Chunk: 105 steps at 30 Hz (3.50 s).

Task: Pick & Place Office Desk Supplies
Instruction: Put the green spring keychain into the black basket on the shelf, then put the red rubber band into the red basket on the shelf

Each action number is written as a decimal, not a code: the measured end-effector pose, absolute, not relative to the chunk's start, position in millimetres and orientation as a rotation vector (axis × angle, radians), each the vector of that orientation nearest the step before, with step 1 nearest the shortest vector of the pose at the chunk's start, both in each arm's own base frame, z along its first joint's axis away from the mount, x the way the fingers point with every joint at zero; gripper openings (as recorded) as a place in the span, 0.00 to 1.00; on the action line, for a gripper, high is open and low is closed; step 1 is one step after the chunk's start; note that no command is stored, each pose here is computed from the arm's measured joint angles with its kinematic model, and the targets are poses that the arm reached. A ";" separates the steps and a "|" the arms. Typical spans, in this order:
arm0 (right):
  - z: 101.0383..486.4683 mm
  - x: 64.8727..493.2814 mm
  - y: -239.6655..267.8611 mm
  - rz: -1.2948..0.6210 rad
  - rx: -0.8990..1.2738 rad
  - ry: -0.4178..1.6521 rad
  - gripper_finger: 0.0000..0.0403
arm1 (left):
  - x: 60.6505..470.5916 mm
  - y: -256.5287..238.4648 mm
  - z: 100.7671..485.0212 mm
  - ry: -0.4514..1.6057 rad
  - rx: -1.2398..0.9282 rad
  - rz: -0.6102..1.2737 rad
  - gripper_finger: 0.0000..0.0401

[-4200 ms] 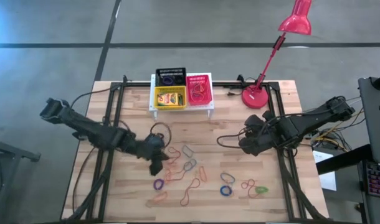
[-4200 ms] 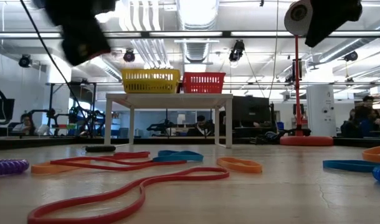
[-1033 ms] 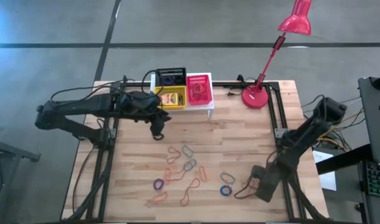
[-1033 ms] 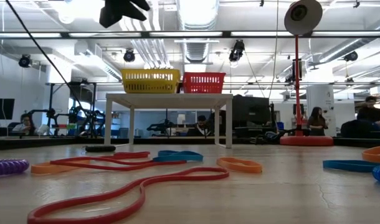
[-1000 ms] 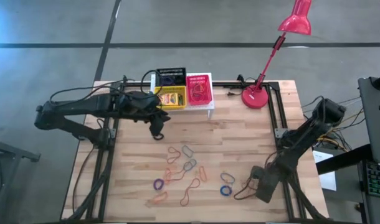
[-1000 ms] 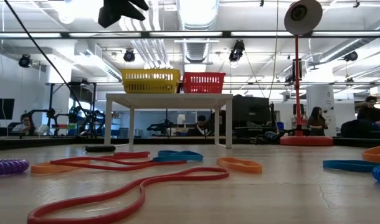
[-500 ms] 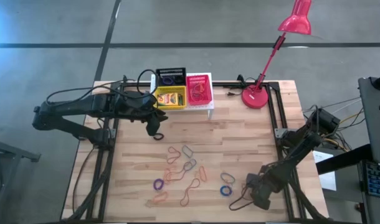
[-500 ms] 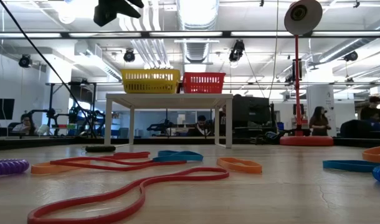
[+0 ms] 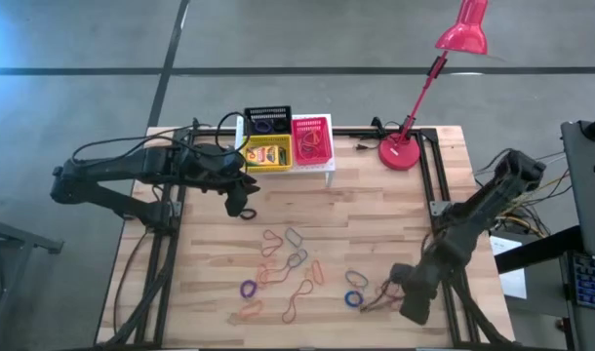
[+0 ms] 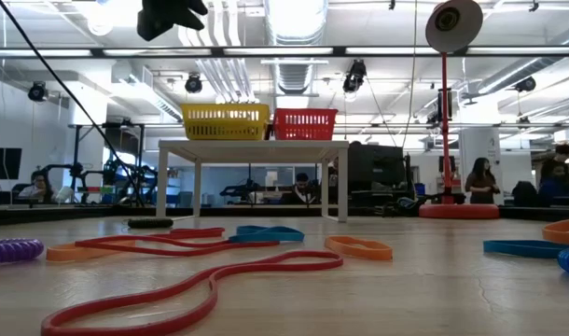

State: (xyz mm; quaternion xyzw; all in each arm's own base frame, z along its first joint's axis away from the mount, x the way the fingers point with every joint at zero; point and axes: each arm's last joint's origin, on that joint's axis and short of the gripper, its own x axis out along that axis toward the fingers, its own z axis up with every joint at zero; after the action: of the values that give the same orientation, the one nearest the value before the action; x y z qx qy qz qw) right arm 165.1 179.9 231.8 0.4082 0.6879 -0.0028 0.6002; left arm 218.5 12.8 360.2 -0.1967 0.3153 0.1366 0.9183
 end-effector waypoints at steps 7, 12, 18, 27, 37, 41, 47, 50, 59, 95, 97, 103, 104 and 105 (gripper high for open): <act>266.2 194.9 136.0 -0.112 1.040 1.205 0.08 | 218.7 12.4 357.6 0.669 -0.332 0.241 0.32; 286.6 237.3 100.5 -0.229 0.931 0.865 0.08 | 227.7 11.9 348.1 0.602 -0.335 0.197 0.32; 316.6 299.9 67.4 -0.216 0.727 0.626 0.08 | 251.5 6.0 326.5 0.313 -0.376 -0.097 0.33; 355.9 360.5 50.4 -0.187 0.567 0.520 0.08 | 255.1 3.7 301.5 0.081 -0.430 -0.220 0.53; 366.9 383.9 53.7 -0.154 0.485 0.521 0.08 | 255.0 3.3 296.7 0.148 -0.495 -0.179 0.56; 369.2 382.1 53.4 -0.156 0.484 0.526 0.08 | 254.4 2.5 296.6 0.163 -0.520 -0.206 0.39; 370.2 380.4 54.4 -0.112 0.486 0.533 0.09 | 253.8 0.8 294.6 0.196 -0.522 -0.255 0.08; 366.5 379.6 55.1 -0.087 0.516 0.577 0.15 | 253.4 0.6 294.4 0.244 -0.525 -0.251 0.03; 338.8 371.2 54.6 -0.145 0.524 0.780 0.45 | 240.1 9.9 327.5 0.563 -0.360 -0.013 0.04; 368.3 313.3 109.6 -0.589 0.491 0.484 0.46 | 235.1 242.0 318.1 0.808 -0.481 0.624 0.39; 366.8 311.2 108.9 -0.595 0.477 0.513 0.46 | 230.2 237.5 326.2 0.791 -0.473 0.627 0.44; 354.7 298.7 106.2 -0.616 0.492 0.694 0.45 | 204.8 207.6 368.4 0.707 -0.435 0.629 0.50; 351.2 296.1 105.8 -0.617 0.489 0.737 0.45 | 200.1 200.4 375.1 0.695 -0.433 0.627 0.50; 346.8 293.8 105.7 -0.613 0.483 0.785 0.45 | 195.7 192.2 382.9 0.671 -0.431 0.624 0.49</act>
State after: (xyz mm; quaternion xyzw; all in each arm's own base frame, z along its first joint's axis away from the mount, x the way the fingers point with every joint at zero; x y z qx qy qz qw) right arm 293.8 105.7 346.8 0.2296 0.3727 -0.2910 0.8507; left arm 195.7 192.2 382.9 -0.2063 0.3213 0.2990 0.8745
